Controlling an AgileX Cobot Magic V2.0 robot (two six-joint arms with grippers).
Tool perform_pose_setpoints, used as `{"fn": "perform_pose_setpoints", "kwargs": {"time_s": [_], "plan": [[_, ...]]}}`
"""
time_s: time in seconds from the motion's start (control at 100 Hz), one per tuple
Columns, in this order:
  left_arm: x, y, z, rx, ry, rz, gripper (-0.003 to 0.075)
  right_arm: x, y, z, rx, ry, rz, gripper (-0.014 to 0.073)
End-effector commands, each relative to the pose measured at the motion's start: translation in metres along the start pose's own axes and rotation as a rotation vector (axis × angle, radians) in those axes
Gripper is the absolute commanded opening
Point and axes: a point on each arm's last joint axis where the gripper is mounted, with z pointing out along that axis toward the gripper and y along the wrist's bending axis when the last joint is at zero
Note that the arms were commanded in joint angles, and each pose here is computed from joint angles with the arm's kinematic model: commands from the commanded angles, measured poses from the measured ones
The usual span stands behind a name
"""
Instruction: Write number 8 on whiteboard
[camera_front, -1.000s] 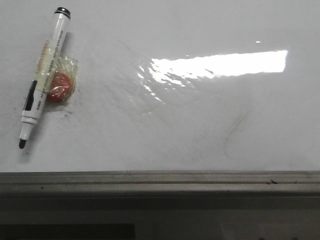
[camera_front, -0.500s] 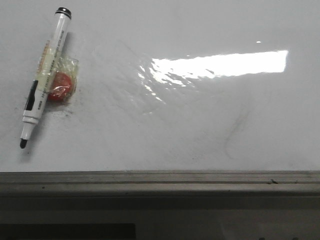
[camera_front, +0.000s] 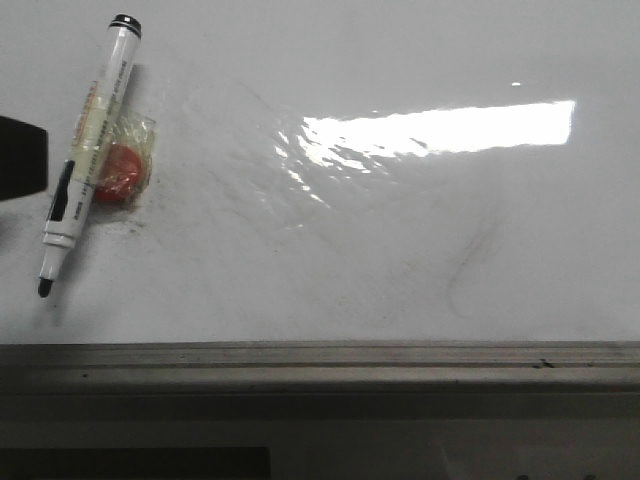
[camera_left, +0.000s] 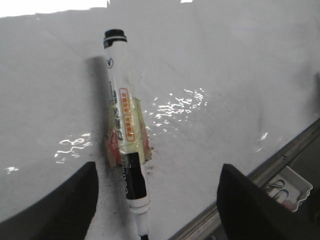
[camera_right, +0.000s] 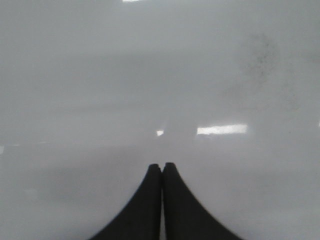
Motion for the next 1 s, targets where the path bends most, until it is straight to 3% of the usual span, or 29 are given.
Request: {"fn": "perform_pose_setpoints", "kwargs": {"time_s": [0.0, 0.24, 0.36, 0.5, 0.63, 0.79, 0.99], "plan": [[-0.014, 0.0, 0.009, -0.023, -0.104, -0.009, 0.0449, -0.015, 0.001, -0.001, -0.007, -0.09, -0.005, -0.0063], [-0.004, 0.003, 0.032, -0.067, -0.056, 0.01, 0.0447, -0.015, 0.001, -0.001, -0.007, -0.09, -0.005, -0.0063], [0.002, 0.005, 0.04, -0.096, -0.023, -0.017, 0.04, -0.015, 0.001, -0.001, -0.007, -0.09, -0.005, -0.0063], [0.006, 0.007, 0.043, -0.11, 0.003, -0.033, 0.0225, -0.015, 0.002, -0.001, -0.017, -0.089, -0.008, -0.0063], [0.006, 0.006, 0.043, -0.108, 0.003, -0.033, -0.0024, -0.015, 0.008, -0.001, -0.083, -0.084, -0.027, -0.0063], [0.002, 0.003, 0.044, -0.083, -0.008, 0.012, -0.002, -0.012, 0.024, -0.004, -0.263, -0.063, -0.075, -0.0063], [-0.025, -0.014, 0.047, 0.048, -0.065, 0.251, -0.002, -0.012, 0.047, -0.009, -0.5, -0.025, -0.191, -0.0063]]}}
